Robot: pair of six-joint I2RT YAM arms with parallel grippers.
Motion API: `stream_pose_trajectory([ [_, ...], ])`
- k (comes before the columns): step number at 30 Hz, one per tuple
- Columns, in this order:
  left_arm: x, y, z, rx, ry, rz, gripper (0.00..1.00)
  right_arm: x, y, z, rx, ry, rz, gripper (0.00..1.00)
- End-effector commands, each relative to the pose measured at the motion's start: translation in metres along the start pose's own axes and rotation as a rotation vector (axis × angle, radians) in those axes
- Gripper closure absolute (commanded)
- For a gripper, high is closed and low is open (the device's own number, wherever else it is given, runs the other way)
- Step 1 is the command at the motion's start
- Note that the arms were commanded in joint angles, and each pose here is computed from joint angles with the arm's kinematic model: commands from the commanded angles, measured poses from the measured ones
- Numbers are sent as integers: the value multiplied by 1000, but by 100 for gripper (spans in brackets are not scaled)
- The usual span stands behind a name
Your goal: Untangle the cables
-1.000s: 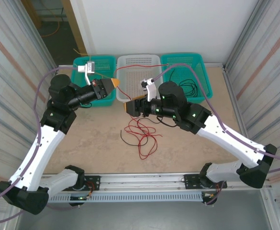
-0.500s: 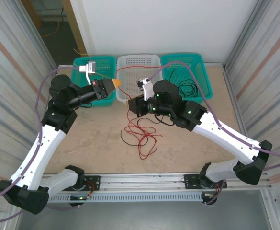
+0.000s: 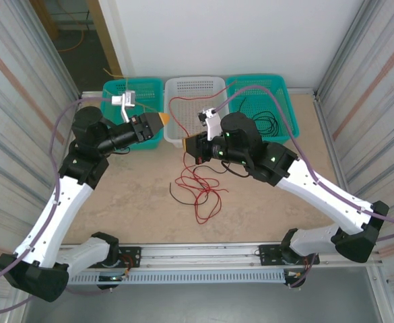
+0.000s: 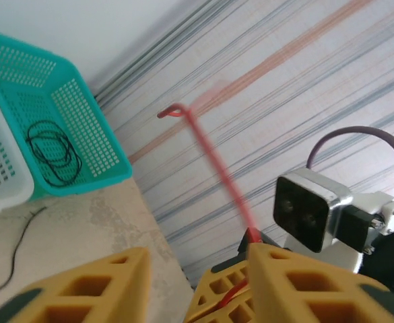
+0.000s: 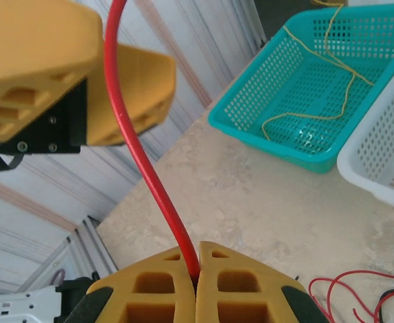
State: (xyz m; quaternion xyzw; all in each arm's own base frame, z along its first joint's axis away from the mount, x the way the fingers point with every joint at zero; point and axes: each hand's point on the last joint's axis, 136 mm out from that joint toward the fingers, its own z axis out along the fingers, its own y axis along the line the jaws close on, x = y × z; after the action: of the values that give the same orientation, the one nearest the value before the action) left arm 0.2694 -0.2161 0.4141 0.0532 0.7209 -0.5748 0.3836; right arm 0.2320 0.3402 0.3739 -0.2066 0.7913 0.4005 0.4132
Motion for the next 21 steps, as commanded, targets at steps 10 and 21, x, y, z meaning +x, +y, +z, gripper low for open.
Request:
stream_pose_trajectory([
  [10,53,15,16,37,11,24,54,-44,-24,-21,45,-153,112,100],
  [21,79,49,29,-114,69,16,65,-85,-71,3,112,-177,155,100],
])
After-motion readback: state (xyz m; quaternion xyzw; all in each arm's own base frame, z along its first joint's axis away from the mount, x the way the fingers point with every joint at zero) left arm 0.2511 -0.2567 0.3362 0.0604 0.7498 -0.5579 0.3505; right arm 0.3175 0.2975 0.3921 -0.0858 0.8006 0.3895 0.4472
